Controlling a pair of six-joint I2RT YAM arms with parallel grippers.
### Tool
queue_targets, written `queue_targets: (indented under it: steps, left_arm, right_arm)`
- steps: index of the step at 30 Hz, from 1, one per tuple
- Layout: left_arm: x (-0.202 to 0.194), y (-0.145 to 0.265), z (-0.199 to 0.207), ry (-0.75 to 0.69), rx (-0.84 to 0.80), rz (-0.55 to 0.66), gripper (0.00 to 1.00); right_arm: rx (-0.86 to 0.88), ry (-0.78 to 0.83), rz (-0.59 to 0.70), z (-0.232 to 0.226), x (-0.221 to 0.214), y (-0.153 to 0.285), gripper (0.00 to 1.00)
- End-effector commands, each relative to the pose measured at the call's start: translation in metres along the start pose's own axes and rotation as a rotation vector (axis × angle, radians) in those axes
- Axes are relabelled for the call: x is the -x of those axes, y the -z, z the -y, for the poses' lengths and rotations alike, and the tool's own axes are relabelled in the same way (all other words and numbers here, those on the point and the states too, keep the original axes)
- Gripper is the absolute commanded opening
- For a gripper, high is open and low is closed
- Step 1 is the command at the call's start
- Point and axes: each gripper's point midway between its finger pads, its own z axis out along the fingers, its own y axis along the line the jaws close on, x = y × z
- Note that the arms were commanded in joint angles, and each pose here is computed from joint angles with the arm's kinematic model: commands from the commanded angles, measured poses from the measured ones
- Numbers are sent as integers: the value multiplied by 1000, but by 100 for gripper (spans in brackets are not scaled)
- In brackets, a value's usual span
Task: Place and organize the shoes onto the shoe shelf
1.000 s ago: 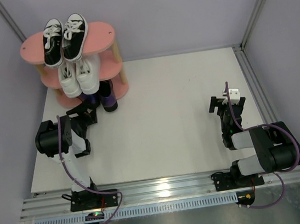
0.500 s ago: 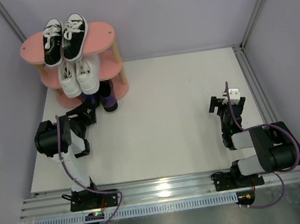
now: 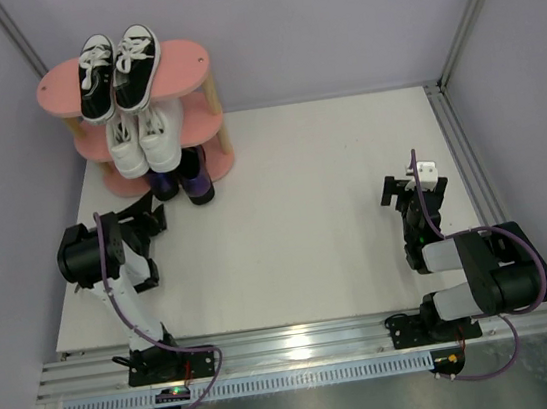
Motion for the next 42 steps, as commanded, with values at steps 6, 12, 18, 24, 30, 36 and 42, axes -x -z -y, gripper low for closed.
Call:
queue_targets:
  steps: [6,12,18,24,30,36,42]
  left_arm:
    - [34,10,17,-25,-81,81,0]
    - [11,3,29,-35,-111,-46,0]
    - [-31,11,34,-106,-129,-228,0]
    - [-46,32,63,-332,-240,-232,0]
    - [-53,42,92,-598,-362,-114,7]
    - [-54,38,97,-903,-365,-25,76]
    - [-44,44,100,-1127,-282,85,100]
  right_arm:
    - [4,-55,96,-2,28,-5,97]
    - [5,-56,98,-2,29,-5,97]
    - [4,-56,98,-2,28,-5,97]
    - [5,-55,96,-2,28,-5,97]
    - [2,-55,95,-2,28,-5,97]
    - [5,-55,95,-3,28,-4,97]
    - [5,-56,98,-2,28,-5,97]
